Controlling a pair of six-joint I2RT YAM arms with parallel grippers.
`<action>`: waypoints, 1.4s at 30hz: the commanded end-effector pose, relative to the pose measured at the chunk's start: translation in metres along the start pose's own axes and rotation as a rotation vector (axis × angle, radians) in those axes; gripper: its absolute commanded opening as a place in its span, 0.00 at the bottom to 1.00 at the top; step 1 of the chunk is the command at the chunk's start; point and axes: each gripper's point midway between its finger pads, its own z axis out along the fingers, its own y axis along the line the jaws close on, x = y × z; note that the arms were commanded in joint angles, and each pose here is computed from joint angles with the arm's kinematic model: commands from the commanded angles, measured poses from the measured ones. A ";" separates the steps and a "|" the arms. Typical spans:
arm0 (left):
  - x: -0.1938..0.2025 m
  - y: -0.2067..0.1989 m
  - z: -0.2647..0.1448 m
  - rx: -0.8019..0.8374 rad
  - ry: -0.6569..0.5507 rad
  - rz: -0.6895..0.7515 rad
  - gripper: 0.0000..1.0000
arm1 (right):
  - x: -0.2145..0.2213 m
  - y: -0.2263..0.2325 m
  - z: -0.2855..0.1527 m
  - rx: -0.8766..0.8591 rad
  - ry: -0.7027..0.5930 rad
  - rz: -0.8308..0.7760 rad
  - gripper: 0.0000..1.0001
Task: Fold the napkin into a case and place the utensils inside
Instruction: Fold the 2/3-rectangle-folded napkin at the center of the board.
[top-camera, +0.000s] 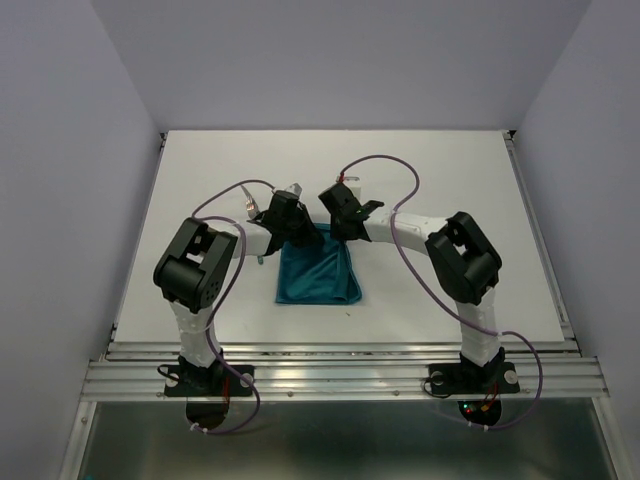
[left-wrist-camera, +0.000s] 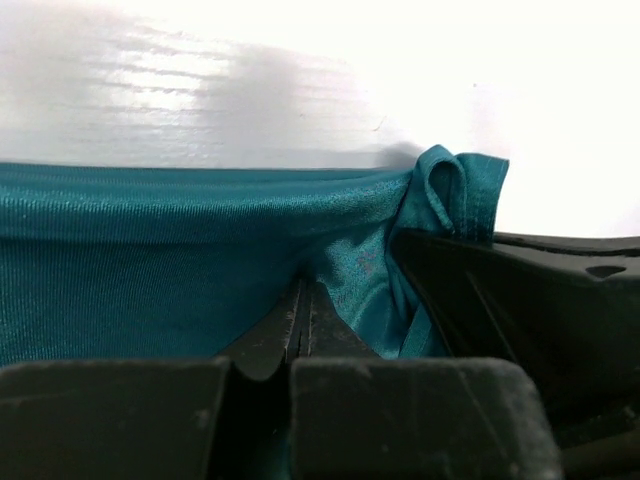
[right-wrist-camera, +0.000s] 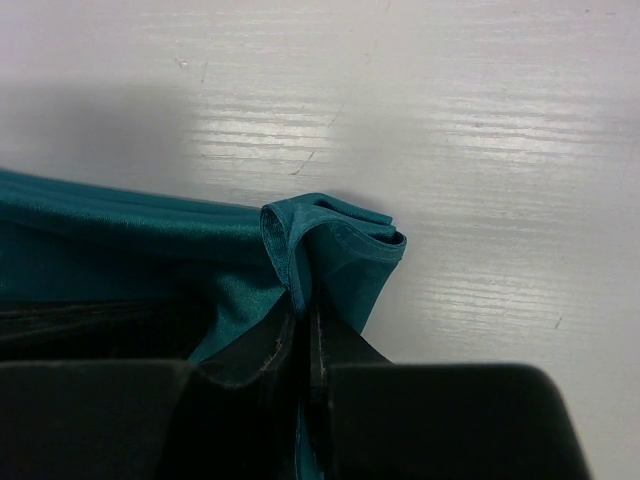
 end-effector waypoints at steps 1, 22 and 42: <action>0.006 0.010 0.009 -0.034 0.027 0.001 0.00 | -0.027 0.012 -0.015 -0.054 -0.064 0.029 0.07; -0.002 0.005 0.006 -0.034 0.005 0.002 0.00 | -0.022 0.015 0.002 -0.014 -0.017 -0.007 0.34; -0.003 0.002 0.006 -0.026 0.006 0.003 0.00 | -0.034 0.008 -0.038 -0.047 -0.034 0.019 0.52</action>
